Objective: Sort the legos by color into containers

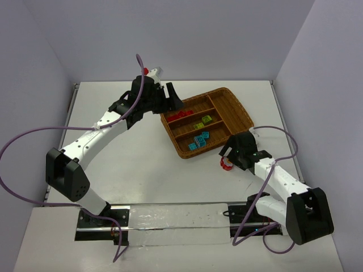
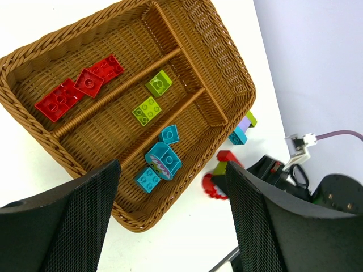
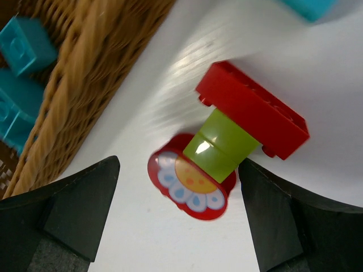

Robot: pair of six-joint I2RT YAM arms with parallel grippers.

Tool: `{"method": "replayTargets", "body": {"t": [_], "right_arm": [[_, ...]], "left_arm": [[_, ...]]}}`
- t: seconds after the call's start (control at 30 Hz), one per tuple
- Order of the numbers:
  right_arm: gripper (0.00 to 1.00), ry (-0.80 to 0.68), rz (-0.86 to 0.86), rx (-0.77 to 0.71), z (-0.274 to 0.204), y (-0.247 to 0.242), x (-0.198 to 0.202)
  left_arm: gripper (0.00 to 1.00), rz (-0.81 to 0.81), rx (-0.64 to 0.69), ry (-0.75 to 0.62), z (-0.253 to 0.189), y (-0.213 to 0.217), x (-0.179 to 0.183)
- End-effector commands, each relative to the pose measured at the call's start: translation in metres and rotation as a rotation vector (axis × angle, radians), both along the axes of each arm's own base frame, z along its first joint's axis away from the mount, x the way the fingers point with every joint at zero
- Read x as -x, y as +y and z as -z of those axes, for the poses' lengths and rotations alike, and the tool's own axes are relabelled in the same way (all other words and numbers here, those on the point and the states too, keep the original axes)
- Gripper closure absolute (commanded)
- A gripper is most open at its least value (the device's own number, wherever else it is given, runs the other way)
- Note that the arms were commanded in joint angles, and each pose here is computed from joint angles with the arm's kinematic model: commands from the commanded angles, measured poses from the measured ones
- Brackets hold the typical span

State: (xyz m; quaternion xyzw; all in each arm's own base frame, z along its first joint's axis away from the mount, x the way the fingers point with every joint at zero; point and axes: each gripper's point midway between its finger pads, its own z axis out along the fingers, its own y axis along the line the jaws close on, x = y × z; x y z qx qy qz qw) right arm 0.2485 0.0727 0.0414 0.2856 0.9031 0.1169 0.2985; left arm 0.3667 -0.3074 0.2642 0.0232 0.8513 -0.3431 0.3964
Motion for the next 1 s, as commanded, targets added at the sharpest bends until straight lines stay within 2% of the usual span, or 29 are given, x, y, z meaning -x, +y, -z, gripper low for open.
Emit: {"method": "replayTargets", "body": {"t": [0.0,0.37,0.7,0.97], "right_arm": [[0.08,-0.069,-0.026,-0.034,-0.013,0.024,-0.011],[0.08,-0.144,0.017,0.106,-0.037,-0.006,-0.013],[0.09,-0.144,0.074,0.154,-0.046,-0.019,-0.020],[0.25,-0.088,0.019,0.267,-0.038,-0.035,-0.027]], "left_arm": [[0.18,0.035,0.053,-0.057,-0.023,-0.008,0.004],[0.19,0.054,0.052,-0.048,-0.020,-0.011,0.007],[0.19,0.060,0.041,-0.049,-0.020,-0.011,0.010],[0.19,0.075,0.039,-0.050,-0.023,-0.013,0.011]]}}
